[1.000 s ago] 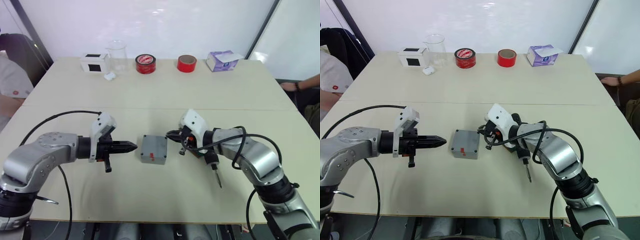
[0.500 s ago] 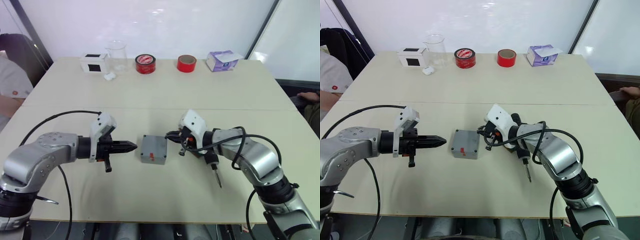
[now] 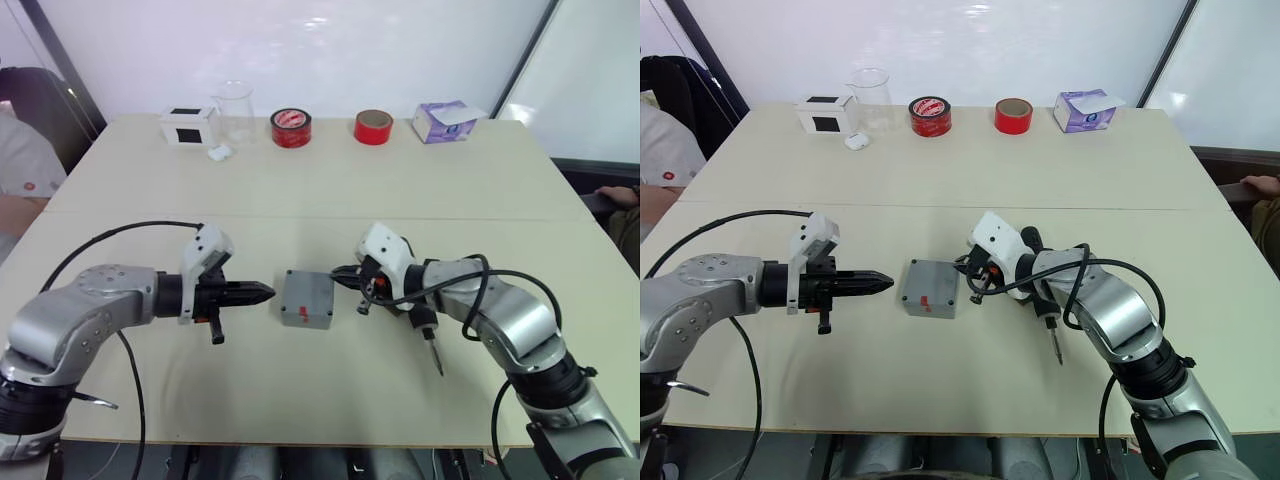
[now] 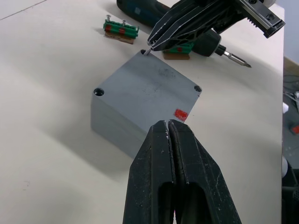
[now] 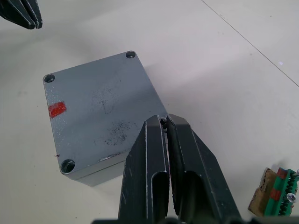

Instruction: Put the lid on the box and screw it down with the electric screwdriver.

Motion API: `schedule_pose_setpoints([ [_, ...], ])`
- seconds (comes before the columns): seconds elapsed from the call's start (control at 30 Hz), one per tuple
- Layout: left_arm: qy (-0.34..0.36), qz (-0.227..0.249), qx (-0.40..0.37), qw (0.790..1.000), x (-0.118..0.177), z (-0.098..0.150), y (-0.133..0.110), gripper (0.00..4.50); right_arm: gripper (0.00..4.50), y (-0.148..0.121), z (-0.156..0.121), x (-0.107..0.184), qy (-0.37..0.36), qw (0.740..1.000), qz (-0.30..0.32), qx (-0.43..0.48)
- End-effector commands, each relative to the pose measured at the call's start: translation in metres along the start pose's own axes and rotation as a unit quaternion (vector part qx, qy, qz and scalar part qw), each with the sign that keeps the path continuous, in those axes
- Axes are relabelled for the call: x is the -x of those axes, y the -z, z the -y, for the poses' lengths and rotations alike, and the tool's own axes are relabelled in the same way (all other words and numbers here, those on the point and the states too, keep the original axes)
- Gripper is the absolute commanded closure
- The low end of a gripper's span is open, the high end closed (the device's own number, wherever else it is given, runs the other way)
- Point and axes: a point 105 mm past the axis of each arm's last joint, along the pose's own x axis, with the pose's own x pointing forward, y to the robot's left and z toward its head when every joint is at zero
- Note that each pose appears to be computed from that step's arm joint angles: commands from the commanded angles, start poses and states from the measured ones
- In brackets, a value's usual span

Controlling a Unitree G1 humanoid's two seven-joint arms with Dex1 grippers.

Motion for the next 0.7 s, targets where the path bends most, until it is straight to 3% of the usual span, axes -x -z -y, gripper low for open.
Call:
schedule_pose_setpoints([
  [0.03,-0.002,0.007,-0.015,1.0,0.0008,0.0008,-0.0046,4.5,4.41,-0.0098,-0.0061,0.0016,-0.008,1.0,0.017,0.018],
  [0.53,-0.004,0.009,-0.017,1.0,0.0,0.0011,-0.0049,4.5,4.41,-0.003,0.0014,-0.0039,0.005,1.0,0.001,0.016],
  [0.63,-0.004,0.01,-0.015,1.0,-0.0003,0.0014,-0.0046,4.5,3.69,-0.0035,0.0014,-0.0042,0.005,1.0,0.001,0.014],
  [0.7,-0.004,0.01,-0.015,1.0,-0.0007,0.0015,-0.0046,4.5,2.85,-0.0043,0.0015,-0.0042,0.005,1.0,0.002,0.013],
])
